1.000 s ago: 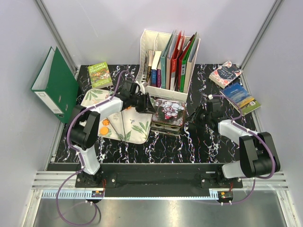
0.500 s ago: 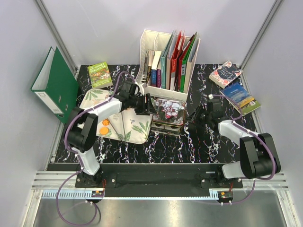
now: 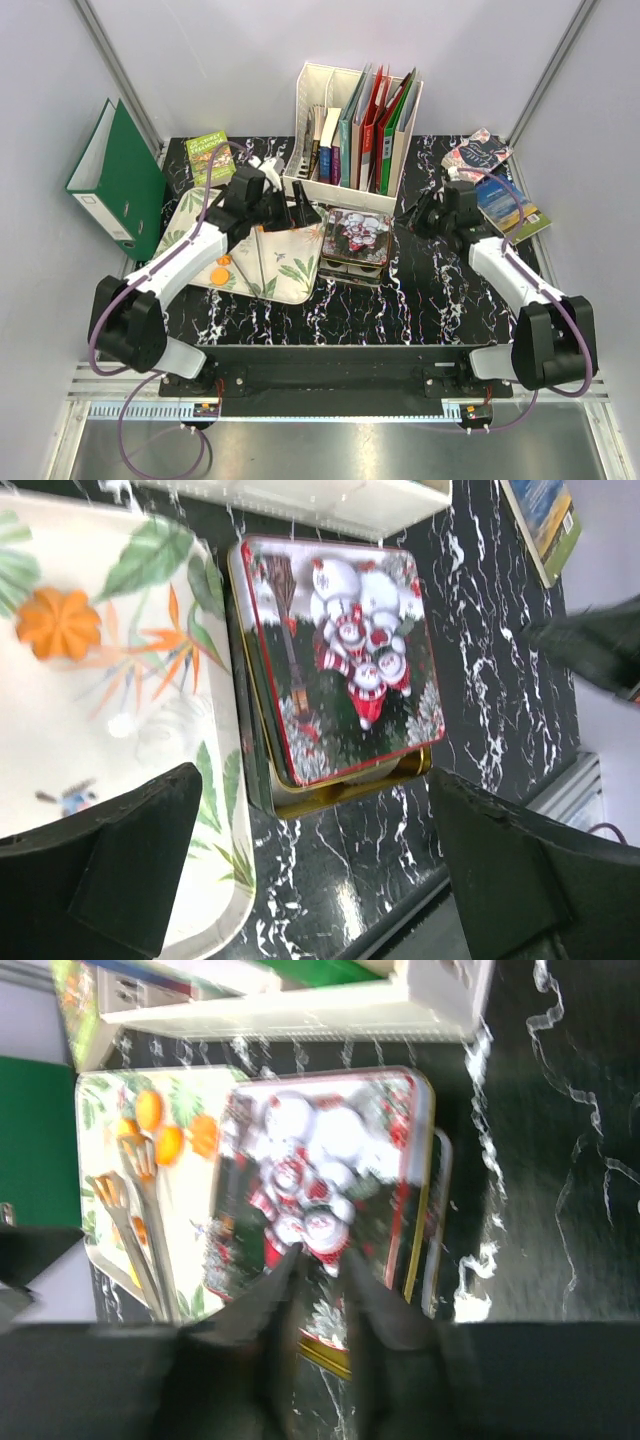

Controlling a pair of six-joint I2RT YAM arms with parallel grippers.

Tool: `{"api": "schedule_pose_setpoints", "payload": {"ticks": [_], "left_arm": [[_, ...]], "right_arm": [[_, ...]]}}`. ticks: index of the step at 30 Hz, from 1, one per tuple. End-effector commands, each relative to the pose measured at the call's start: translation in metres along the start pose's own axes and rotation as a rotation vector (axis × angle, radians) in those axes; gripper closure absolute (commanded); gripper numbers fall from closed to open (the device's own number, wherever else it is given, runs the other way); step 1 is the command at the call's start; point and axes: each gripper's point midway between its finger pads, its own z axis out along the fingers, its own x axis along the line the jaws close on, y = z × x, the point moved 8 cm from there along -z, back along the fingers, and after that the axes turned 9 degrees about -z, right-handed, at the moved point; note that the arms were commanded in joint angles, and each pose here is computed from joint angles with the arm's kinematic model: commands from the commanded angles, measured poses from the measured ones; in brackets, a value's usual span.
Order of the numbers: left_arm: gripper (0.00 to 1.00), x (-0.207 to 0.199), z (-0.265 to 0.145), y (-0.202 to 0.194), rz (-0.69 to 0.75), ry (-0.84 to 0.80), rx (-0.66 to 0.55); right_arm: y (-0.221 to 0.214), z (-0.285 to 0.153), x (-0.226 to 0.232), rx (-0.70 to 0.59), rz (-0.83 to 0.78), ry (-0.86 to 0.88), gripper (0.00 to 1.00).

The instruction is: Pack the cookies

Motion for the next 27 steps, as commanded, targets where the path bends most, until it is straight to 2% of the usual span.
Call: {"api": "schedule_pose_setpoints", "payload": {"ticks": [1,3,5,6,7,9,11,12,14,19,27], "left_arm": [[0.01,-0.002,0.000,-0.019,-0.024,-0.048,-0.024],[0.02,-0.017,-0.001,-0.033,0.065,-0.035,-0.051],[0.20,-0.030,0.000,-0.049,0.118,-0.023,-0.053],[0.26,-0.033,0.000,-0.053,0.129,-0.020,-0.054],[0.43,-0.034,0.001,-0.059,0.136,-0.010,-0.051],[0.69,-0.037,0.007,-0.071,0.151,0.013,-0.044],[0.91,-0.036,0.011,-0.080,0.154,0.029,-0.027],[0.95,-0.034,0.015,-0.083,0.148,0.038,-0.016],[1.00,-0.031,0.018,-0.090,0.131,0.038,-0.001],[1.00,-0.027,0.024,-0.105,0.107,0.031,0.006],[1.00,-0.022,0.047,-0.128,0.079,0.030,0.080]], "right_arm": [[0.032,0.002,0.016,-0.041,-0.072,-0.003,0.80],[0.043,0.012,0.017,-0.013,-0.074,-0.029,0.91],[0.050,0.023,0.018,0.005,-0.074,-0.036,0.94],[0.051,0.027,0.019,0.011,-0.065,-0.035,0.96],[0.052,0.031,0.019,0.014,-0.065,-0.037,0.99],[0.055,0.042,0.024,0.019,-0.074,-0.042,1.00],[0.057,0.054,0.028,0.030,-0.088,-0.049,1.00],[0.056,0.058,0.029,0.044,-0.098,-0.051,1.00],[0.056,0.070,0.031,0.070,-0.111,-0.064,1.00],[0.048,0.091,0.029,0.115,-0.133,-0.083,1.00],[0.049,0.113,0.034,0.132,-0.148,-0.076,1.00]]}}
